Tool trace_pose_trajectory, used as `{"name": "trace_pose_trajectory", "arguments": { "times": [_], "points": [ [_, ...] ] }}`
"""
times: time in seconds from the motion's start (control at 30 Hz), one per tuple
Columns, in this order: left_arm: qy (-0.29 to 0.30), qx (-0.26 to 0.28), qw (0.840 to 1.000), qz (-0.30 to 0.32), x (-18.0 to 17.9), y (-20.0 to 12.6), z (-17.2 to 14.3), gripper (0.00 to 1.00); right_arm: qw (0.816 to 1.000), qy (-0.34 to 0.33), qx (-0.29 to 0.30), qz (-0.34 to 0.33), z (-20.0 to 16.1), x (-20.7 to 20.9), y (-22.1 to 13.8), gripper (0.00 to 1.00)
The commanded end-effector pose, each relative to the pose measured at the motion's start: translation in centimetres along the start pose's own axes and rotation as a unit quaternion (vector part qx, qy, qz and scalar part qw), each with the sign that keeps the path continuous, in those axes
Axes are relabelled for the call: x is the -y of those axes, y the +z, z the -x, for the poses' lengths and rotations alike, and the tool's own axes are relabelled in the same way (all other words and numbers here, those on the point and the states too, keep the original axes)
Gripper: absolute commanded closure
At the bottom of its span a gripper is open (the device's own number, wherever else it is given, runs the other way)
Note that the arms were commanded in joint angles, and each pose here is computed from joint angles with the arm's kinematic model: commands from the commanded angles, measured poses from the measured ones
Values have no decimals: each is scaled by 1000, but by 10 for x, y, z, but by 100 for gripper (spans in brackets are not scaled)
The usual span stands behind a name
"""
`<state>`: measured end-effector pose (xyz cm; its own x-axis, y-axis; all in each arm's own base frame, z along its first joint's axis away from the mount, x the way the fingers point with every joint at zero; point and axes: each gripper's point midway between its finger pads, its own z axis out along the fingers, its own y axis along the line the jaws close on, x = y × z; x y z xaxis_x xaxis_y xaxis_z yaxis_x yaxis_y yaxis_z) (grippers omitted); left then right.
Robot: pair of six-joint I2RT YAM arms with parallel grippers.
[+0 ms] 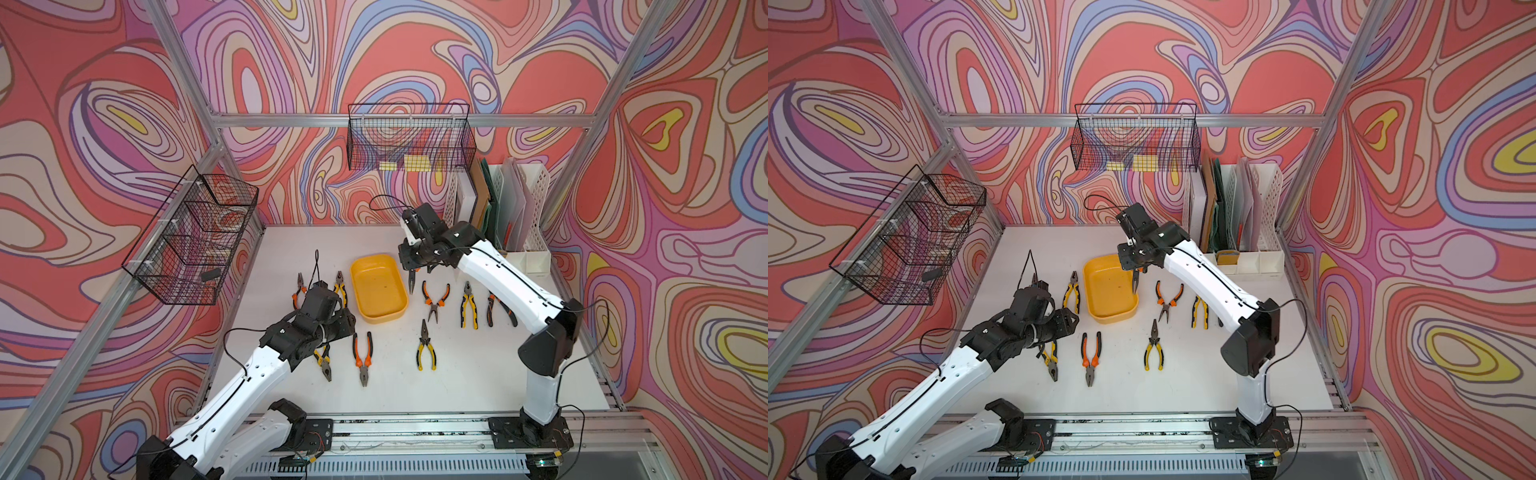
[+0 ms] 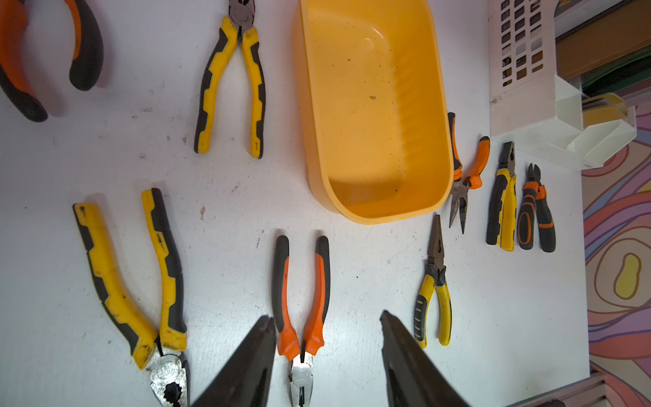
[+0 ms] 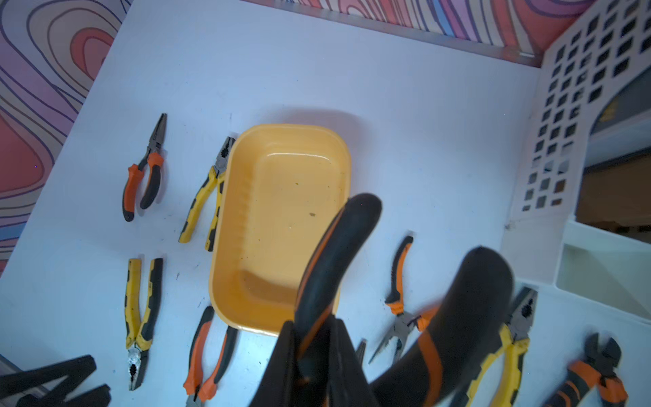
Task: Take the pliers out of the storage box
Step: Pick up the pliers from the storage box, then place the pliers at the center of the board.
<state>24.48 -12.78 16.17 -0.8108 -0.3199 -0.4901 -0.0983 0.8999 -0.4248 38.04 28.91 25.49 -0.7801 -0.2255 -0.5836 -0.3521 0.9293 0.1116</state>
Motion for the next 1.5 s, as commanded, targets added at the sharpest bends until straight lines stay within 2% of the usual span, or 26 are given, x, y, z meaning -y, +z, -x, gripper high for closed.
{"name": "trace_pose_trajectory", "arguments": {
  "times": [0.0, 0.2, 0.37, 0.57, 0.77, 0.97, 1.0, 1.03, 1.1, 1.17, 1.2, 1.23, 1.37, 1.47],
  "points": [
    [22, 2, 1000, -15, 8, -7, 3, 46, 998, 12, -25, -49, -39, 31, -12, 100],
    [31, 14, 999, -30, 11, -12, 4, 46, 996, 55, -57, -47, -120, 53, -18, 100],
    [37, 19, 998, -44, 13, -14, 3, 45, 991, 103, -78, -46, -183, 68, -4, 100],
    [39, 38, 997, -56, 11, -11, 2, 43, 983, 144, -96, -57, -235, 81, 21, 100],
    [55, 56, 996, -44, 4, -8, 4, 41, 980, 155, -99, -72, -265, 92, 51, 100],
    [75, 107, 991, -25, -5, -13, 16, 40, 981, 143, -99, -85, -267, 96, 67, 99],
    [75, 121, 990, -25, -7, -15, 19, 40, 981, 142, -100, -87, -267, 96, 68, 89],
    [76, 136, 987, -25, -8, -17, 22, 39, 981, 141, -101, -88, -267, 96, 69, 74],
    [79, 164, 983, -32, -9, -21, 27, 37, 980, 140, -104, -93, -270, 98, 68, 54],
    [76, 189, 978, -35, -12, -24, 30, 34, 980, 139, -103, -97, -269, 100, 63, 41],
    [76, 201, 976, -35, -14, -27, 31, 28, 980, 140, -99, -100, -267, 102, 59, 36],
    [79, 213, 973, -34, -15, -29, 33, 24, 980, 141, -93, -105, -263, 103, 53, 26],
    [106, 261, 959, -22, -15, -43, 49, 17, 983, 136, -36, -114, -222, 106, 17, 5],
    [146, 300, 943, -3, -14, -44, 63, 12, 984, 106, 52, -135, -161, 112, -22, 2]
  ]
}}
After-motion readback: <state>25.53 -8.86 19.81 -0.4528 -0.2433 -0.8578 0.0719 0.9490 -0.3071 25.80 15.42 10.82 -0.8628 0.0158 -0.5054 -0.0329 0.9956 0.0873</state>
